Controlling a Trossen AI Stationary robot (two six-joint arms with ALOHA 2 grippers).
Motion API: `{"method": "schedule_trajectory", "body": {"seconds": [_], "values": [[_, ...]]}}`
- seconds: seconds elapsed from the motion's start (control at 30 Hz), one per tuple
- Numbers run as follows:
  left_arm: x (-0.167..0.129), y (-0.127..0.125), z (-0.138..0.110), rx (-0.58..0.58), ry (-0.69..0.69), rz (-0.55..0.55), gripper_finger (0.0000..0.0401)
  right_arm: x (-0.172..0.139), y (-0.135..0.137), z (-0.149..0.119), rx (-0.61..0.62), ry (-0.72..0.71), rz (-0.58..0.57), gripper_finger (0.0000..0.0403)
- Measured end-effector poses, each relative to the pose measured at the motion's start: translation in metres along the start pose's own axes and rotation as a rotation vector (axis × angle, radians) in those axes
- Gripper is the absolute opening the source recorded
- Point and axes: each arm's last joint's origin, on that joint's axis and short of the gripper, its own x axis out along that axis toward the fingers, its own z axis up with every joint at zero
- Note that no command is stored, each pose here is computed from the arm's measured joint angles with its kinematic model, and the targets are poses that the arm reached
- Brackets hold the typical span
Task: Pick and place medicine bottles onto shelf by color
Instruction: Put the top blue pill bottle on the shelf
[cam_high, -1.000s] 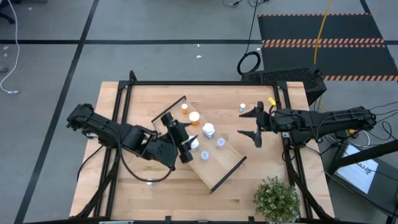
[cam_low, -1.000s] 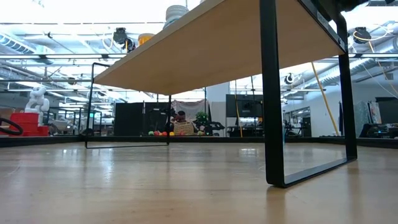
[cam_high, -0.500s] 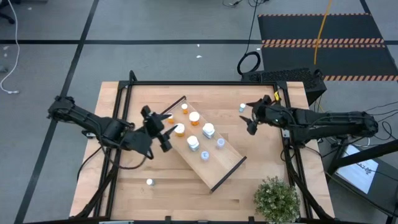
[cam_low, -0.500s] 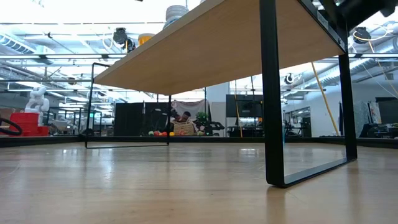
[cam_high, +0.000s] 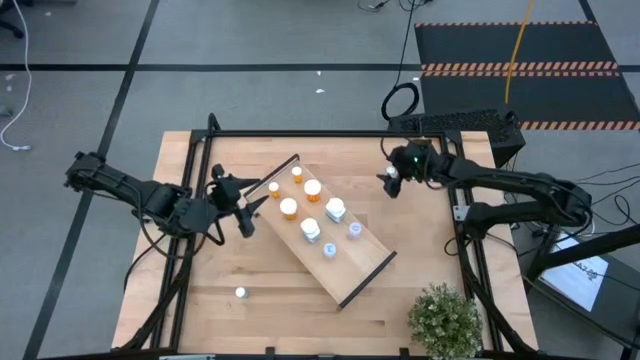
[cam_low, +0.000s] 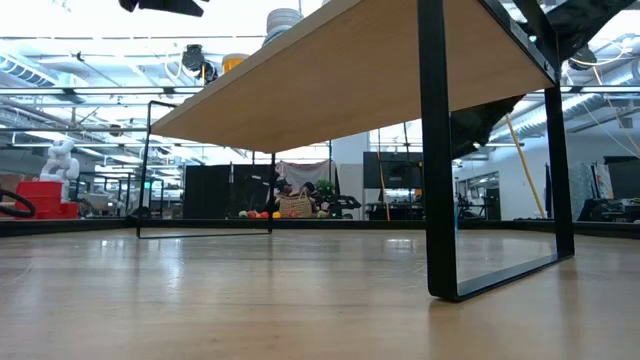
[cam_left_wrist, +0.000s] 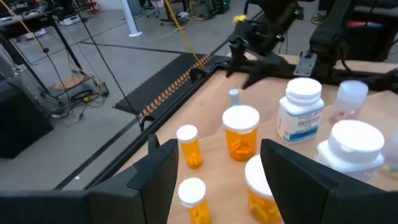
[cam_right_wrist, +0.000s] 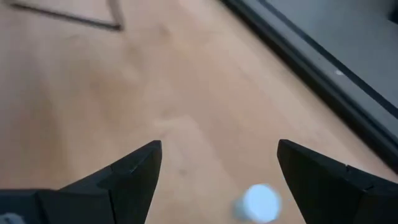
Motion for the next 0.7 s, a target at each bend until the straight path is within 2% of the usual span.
{"method": "schedule_trajectory", "body": {"seconds": [0.1, 0.27, 0.43, 0.57, 0.7], "values": [[0.0, 0.0, -0.001, -0.006, -0.001, 0.001, 0.023, 0.009, -0.01, -0.002, 0.032, 0.027, -0.033, 0.0313], [0.0, 0.0, 0.0, -0.003, -0.005, 0.0, 0.023, 0.017, -0.014, -0.009, -0.033, 0.095, -0.022, 0.0313], [0.0, 0.0, 0.0, 0.004, -0.004, 0.0, 0.023, 0.018, -0.014, -0.009, -0.061, 0.098, 0.005, 0.0313], [0.0, 0.0, 0.0, 0.005, -0.004, 0.0, 0.023, 0.018, -0.013, -0.01, -0.148, 0.103, 0.01, 0.031], [0.001, 0.0, 0.0, 0.006, -0.003, -0.001, 0.023, 0.018, -0.013, -0.01, -0.16, 0.106, 0.01, 0.0297]]}}
